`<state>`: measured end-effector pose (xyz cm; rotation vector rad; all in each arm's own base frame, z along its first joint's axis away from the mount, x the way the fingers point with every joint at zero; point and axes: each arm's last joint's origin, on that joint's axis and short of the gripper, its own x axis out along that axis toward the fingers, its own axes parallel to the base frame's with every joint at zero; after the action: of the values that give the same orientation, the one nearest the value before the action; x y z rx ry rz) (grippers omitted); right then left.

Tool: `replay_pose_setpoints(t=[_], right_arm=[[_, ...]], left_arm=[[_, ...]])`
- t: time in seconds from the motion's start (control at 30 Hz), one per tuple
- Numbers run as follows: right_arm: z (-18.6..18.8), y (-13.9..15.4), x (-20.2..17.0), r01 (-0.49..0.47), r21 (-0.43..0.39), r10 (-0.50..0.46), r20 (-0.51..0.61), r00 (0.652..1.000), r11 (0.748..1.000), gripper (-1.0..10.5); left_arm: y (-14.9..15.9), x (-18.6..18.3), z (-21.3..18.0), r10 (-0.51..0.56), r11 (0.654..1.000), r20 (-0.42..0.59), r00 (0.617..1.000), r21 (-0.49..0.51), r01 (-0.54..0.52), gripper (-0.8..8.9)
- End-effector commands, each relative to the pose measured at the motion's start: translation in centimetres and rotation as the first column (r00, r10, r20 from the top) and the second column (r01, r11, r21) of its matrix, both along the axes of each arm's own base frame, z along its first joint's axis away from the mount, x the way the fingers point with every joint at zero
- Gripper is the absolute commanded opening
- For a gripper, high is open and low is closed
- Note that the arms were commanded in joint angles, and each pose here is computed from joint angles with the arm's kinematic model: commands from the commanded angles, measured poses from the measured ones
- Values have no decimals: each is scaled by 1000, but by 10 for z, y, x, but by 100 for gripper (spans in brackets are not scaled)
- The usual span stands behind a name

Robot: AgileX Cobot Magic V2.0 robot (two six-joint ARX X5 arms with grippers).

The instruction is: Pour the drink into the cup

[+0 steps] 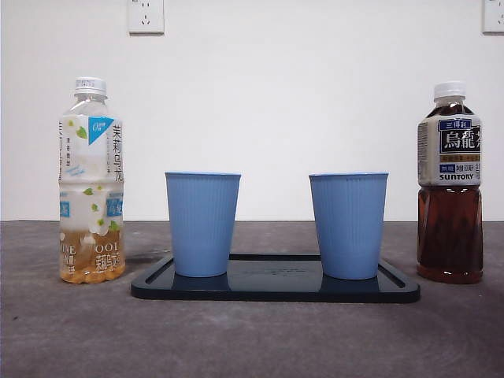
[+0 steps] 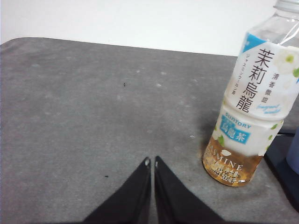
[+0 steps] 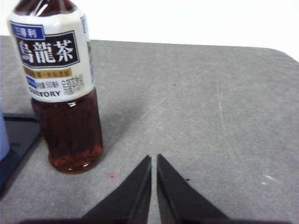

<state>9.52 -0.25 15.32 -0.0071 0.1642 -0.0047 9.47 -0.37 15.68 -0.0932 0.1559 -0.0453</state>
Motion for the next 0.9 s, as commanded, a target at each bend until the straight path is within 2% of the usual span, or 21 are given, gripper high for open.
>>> replay_pose_setpoints(t=[0.03,0.9], right_arm=[[-3,0,1,2,-24,-2,-3,1000,1000,17],[-1,0,1,2,-25,-2,16,1000,1000,17]], left_arm=[[0,1,-7,5,1000,-24,1000,13,-4,10],[0,1,-7,5,1000,-24,1000,13,-4,10]])
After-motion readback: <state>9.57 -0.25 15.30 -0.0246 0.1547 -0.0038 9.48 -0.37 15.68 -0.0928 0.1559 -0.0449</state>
